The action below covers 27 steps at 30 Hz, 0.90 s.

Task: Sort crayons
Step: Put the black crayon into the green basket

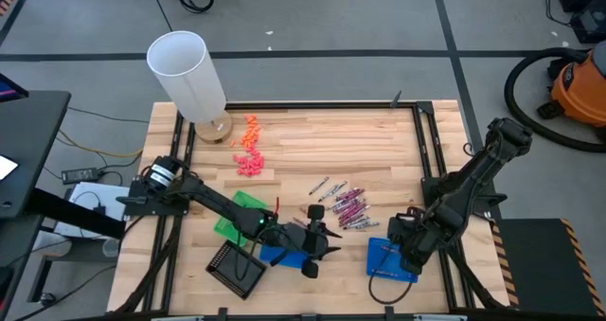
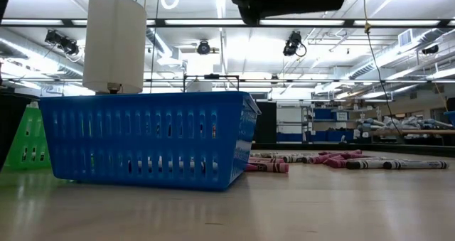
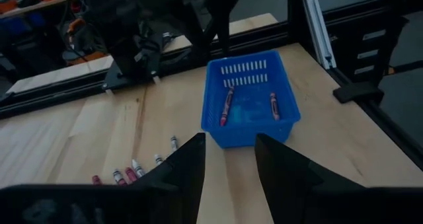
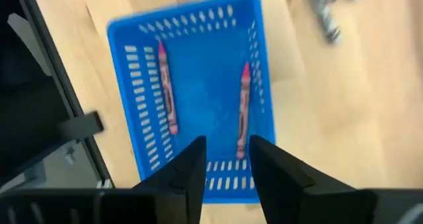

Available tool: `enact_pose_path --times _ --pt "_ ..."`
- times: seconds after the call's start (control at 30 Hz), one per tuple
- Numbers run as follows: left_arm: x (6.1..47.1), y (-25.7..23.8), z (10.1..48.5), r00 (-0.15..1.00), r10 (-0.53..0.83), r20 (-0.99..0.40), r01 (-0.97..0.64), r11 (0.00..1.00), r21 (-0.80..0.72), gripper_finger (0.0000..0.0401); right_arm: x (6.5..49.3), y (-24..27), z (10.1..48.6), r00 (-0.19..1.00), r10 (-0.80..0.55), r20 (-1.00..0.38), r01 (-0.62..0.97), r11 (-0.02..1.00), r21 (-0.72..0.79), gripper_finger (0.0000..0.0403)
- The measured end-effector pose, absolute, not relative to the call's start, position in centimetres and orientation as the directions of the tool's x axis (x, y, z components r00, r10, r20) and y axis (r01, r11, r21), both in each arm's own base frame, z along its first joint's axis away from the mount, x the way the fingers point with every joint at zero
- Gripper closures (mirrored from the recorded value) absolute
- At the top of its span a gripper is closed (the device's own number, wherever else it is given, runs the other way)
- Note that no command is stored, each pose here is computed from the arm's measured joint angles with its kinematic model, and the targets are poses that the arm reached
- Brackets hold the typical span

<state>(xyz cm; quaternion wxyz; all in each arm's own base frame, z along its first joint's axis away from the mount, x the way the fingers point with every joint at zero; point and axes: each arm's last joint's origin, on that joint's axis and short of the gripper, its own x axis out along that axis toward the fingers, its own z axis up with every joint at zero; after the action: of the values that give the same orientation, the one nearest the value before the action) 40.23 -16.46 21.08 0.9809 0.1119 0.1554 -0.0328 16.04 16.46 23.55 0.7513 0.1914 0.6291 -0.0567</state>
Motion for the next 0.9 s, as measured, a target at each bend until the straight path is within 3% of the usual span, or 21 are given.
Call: enact_pose_path --times 0.23,0.57,0.9 --pt "40.1 -16.4 20.7 0.934 -0.022 -0.358 0.100 0.975 0.200 0.0260 18.1 14.9 24.9 0.314 0.085 -0.946 0.209 0.965 0.156 0.0278" --pt "39.9 -15.5 20.2 0.904 0.025 -0.427 0.048 0.986 0.159 0.0260 20.3 12.4 25.0 0.382 -0.005 -0.924 0.117 0.992 0.043 0.0278" --pt "39.1 -13.1 18.3 0.772 0.232 -0.592 -0.161 0.972 0.172 0.0260 22.8 9.0 23.6 0.491 -0.127 -0.862 0.064 0.992 -0.109 0.0278"
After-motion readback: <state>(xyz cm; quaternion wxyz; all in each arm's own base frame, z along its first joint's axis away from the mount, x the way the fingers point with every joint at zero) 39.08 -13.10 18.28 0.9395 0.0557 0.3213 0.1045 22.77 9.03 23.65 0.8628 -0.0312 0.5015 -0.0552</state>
